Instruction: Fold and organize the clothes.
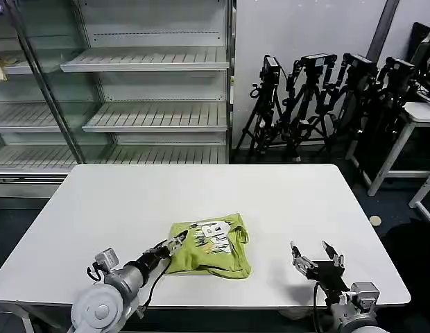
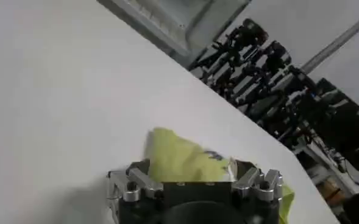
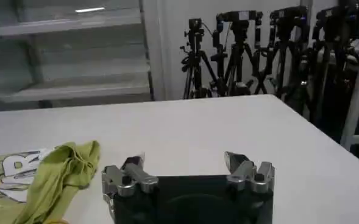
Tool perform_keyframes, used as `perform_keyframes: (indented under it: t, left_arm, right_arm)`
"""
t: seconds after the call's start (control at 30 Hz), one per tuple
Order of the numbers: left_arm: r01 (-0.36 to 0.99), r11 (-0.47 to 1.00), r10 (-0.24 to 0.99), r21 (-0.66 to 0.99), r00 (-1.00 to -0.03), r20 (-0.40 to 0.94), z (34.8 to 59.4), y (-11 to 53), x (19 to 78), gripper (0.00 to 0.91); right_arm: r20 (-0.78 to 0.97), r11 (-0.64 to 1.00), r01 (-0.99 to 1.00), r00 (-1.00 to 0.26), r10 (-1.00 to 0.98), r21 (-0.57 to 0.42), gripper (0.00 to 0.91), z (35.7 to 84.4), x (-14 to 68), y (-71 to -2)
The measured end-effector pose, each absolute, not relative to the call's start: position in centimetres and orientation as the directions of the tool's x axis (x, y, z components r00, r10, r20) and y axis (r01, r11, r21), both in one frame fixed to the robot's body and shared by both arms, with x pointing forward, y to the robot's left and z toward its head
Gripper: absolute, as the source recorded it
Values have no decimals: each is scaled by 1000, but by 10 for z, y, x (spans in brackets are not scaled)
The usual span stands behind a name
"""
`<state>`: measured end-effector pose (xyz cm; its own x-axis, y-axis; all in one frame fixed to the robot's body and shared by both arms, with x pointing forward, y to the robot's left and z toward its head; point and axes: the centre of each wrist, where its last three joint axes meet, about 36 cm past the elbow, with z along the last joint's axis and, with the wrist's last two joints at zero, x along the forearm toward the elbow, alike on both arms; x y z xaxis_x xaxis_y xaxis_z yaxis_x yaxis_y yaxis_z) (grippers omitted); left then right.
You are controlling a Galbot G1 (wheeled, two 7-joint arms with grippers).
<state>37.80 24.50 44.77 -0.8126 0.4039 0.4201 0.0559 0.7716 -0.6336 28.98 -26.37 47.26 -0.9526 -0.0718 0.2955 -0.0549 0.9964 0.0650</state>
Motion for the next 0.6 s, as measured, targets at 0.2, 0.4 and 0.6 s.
perform_keyframes:
  t: [0.2,0.4,0.6]
  left_arm:
    - [48,771,403,-635,-808,429,439,239,379,423]
    - [42,760,407,-648,-808,425,432,232,381,30]
    - [32,743,412,-669,-809,419,429,227,383,30]
  right_arm:
    - [291,997,-52,-954,-68,63,907,475,288,-265]
    - [291,997,-47,-955,-64,67,907,476,285,-265]
    - [293,997,-42,-954,-61,69,907,476,283,-264]
